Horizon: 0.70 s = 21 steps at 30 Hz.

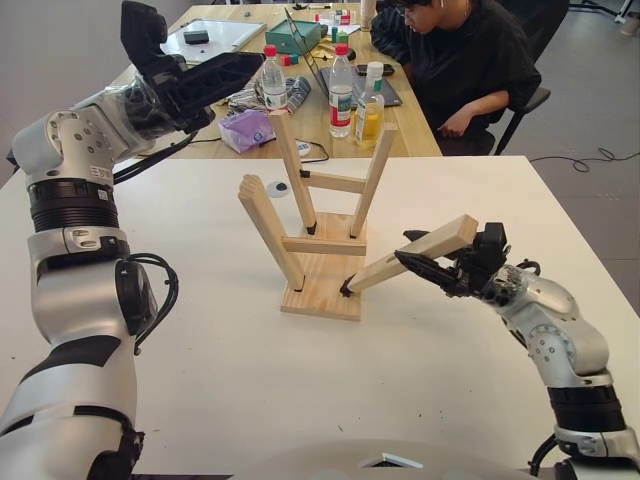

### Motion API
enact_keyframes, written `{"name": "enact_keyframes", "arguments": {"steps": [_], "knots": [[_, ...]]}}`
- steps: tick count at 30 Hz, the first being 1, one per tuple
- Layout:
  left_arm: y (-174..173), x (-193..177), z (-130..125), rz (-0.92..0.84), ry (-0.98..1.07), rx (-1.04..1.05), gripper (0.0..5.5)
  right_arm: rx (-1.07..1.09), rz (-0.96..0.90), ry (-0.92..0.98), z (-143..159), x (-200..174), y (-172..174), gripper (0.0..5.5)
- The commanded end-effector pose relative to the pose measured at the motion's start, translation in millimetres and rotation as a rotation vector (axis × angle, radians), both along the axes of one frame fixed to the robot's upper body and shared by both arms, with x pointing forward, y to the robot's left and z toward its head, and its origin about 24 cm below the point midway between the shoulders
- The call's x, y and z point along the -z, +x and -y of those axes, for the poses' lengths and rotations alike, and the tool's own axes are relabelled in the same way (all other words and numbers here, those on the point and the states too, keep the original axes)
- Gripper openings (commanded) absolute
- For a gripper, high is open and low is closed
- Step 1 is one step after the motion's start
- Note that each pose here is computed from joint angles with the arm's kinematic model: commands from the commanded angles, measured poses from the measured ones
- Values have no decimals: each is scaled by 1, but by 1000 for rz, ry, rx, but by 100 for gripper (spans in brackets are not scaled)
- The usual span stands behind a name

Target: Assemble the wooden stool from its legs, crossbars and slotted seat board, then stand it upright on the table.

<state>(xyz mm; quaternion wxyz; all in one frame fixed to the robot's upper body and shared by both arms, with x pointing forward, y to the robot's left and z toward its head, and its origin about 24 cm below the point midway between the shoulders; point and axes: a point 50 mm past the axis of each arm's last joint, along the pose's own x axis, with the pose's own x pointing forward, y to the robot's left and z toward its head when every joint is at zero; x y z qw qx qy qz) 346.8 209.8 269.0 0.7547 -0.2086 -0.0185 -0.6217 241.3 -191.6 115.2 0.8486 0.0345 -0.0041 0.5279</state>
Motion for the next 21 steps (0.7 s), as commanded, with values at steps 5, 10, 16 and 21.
{"name": "enact_keyframes", "arguments": {"steps": [5,10,16,21], "knots": [[-3,0,4,-5,1,20,424,-148,-180,-446,29,40,-16,205],[-4,2,4,-17,1,26,424,-216,-170,-566,39,47,-19,205],[-4,2,6,-24,3,35,424,-249,-213,-561,43,48,-22,205],[-5,2,7,-27,2,40,424,-246,-332,-443,43,47,-24,205]]}}
